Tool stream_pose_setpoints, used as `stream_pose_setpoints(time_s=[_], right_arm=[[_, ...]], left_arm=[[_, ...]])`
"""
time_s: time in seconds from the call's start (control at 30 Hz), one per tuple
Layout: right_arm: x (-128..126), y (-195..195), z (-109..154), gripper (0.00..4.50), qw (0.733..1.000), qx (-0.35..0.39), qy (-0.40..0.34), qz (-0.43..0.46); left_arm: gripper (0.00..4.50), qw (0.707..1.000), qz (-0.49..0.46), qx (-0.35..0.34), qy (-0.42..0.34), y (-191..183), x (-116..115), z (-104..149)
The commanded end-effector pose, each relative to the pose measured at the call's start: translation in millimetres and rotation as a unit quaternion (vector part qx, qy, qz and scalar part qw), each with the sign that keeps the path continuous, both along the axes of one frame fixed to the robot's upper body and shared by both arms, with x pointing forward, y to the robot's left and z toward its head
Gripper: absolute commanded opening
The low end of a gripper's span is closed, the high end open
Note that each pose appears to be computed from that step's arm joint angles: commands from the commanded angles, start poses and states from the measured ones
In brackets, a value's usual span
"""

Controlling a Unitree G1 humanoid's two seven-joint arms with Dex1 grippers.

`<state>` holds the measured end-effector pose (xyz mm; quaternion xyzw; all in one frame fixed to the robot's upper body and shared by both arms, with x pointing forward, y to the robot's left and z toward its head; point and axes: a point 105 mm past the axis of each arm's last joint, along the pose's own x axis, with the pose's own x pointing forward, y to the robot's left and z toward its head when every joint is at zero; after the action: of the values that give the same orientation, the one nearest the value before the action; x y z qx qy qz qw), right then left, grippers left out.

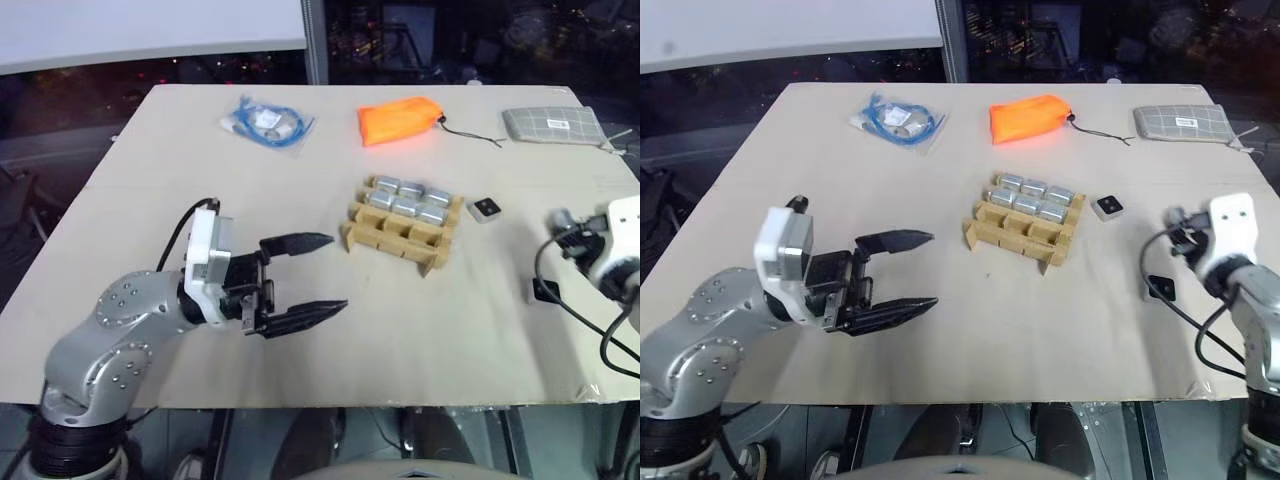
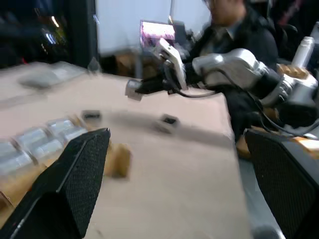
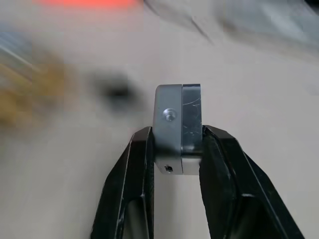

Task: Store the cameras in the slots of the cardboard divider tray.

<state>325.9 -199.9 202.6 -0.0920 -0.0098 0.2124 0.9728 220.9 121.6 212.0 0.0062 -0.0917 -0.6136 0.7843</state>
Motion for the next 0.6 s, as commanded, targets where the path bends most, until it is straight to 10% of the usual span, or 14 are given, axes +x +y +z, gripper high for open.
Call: stream_pose_setpoints(time_s=[0.03, 0.6], right_arm=[[0.6, 59.8, 21.5, 0.72, 0.993, 0.009, -0.036, 0.115], [37.2, 158.1, -24.3, 0.72, 0.952, -0.058, 0.003, 0.301]], left_arm=[[4.50, 0.999, 0.035, -0.035, 0.001, 18.2, 7.2, 6.4], [4.50, 0.965, 0.245, -0.088, 0.034, 73.4, 6.0, -3.1]])
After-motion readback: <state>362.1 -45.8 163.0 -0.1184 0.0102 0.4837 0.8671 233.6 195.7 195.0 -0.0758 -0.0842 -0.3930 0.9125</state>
